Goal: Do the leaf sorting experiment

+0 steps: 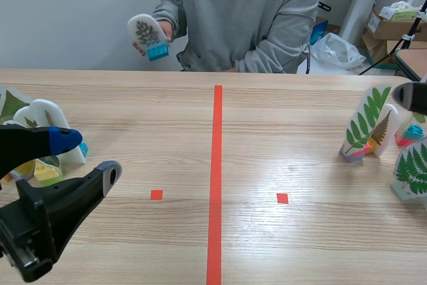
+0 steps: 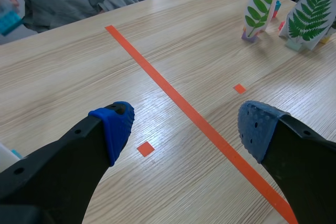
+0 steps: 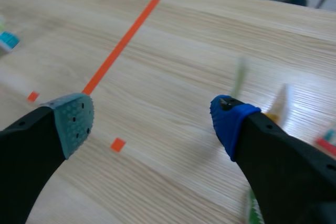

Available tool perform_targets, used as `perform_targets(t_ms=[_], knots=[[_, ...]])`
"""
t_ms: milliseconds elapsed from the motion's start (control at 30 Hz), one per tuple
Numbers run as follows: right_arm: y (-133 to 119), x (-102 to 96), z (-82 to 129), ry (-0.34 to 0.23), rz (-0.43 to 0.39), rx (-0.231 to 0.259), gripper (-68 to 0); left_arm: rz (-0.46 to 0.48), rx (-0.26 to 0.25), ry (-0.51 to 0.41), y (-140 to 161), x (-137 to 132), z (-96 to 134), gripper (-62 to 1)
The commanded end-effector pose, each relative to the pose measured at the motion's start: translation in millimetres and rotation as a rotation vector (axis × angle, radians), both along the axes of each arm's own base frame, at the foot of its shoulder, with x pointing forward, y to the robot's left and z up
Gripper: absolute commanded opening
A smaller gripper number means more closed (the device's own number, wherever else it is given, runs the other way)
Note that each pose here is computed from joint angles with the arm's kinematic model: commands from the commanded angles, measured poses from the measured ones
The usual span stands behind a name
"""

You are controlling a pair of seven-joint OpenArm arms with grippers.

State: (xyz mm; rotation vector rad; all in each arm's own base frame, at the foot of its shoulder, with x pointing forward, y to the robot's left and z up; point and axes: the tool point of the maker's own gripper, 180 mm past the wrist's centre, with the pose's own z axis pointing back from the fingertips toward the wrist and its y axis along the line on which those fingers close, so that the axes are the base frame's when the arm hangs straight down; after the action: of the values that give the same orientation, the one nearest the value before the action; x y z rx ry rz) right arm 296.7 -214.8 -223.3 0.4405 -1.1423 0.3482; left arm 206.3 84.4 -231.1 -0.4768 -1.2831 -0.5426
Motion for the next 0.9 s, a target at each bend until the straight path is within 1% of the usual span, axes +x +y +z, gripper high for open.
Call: perform_targets(t_ms=[0,67,167,233,300,333,467,533,633,667,767,867], knots=[[16.8,-1.7,16.1,-0.048,0.063,-0.008,-16.8,-0.001,-0.025,-0.025,-2.0,1.5,9.2,-17.2],[36.0,-7.5,19.9,-0.055,0.122,-0.03,-14.5,-0.001,-0.024,-0.027,-2.1,2.0,9.5,-17.2],[60.1,-18.7,26.9,-0.077,0.2,-0.086,-14.5,-0.001,-0.024,-0.032,-2.1,3.3,10.7,-17.2],[73.4,-27.4,30.9,-0.091,0.242,-0.12,-14.5,-0.002,-0.023,-0.035,-2.1,3.9,11.2,-17.2],[82.5,-35.7,30.8,-0.09,0.272,-0.14,-14.5,-0.003,-0.022,-0.038,-2.0,4.3,11.7,-17.2],[85.5,-39.0,28.5,-0.085,0.283,-0.152,-14.5,-0.004,-0.022,-0.038,-2.0,4.3,11.8,-17.2],[93.1,-50.0,6.2,-0.033,0.318,-0.204,-14.5,-0.012,-0.016,-0.036,-1.9,3.9,11.5,-17.2],[100.3,-54.9,-2.8,-0.022,0.343,-0.218,-14.5,-0.014,-0.023,-0.035,-1.8,4.0,12.3,-17.2],[114.4,-63.2,-12.9,-0.008,0.387,-0.213,-14.5,-0.004,-0.086,-0.024,-1.8,5.0,18.3,-17.2],[118.4,-65.8,-16.5,0.0,0.402,-0.216,-14.5,0.0,-0.098,-0.018,-1.7,5.2,19.0,-17.2],[128.5,-72.7,-24.6,0.018,0.439,-0.221,-14.5,-0.002,-0.094,-0.011,-1.8,4.8,17.6,-17.2],[133.0,-74.0,-24.3,0.013,0.446,-0.205,-14.5,0.0,-0.105,-0.009,-1.7,5.0,18.7,-17.2]])
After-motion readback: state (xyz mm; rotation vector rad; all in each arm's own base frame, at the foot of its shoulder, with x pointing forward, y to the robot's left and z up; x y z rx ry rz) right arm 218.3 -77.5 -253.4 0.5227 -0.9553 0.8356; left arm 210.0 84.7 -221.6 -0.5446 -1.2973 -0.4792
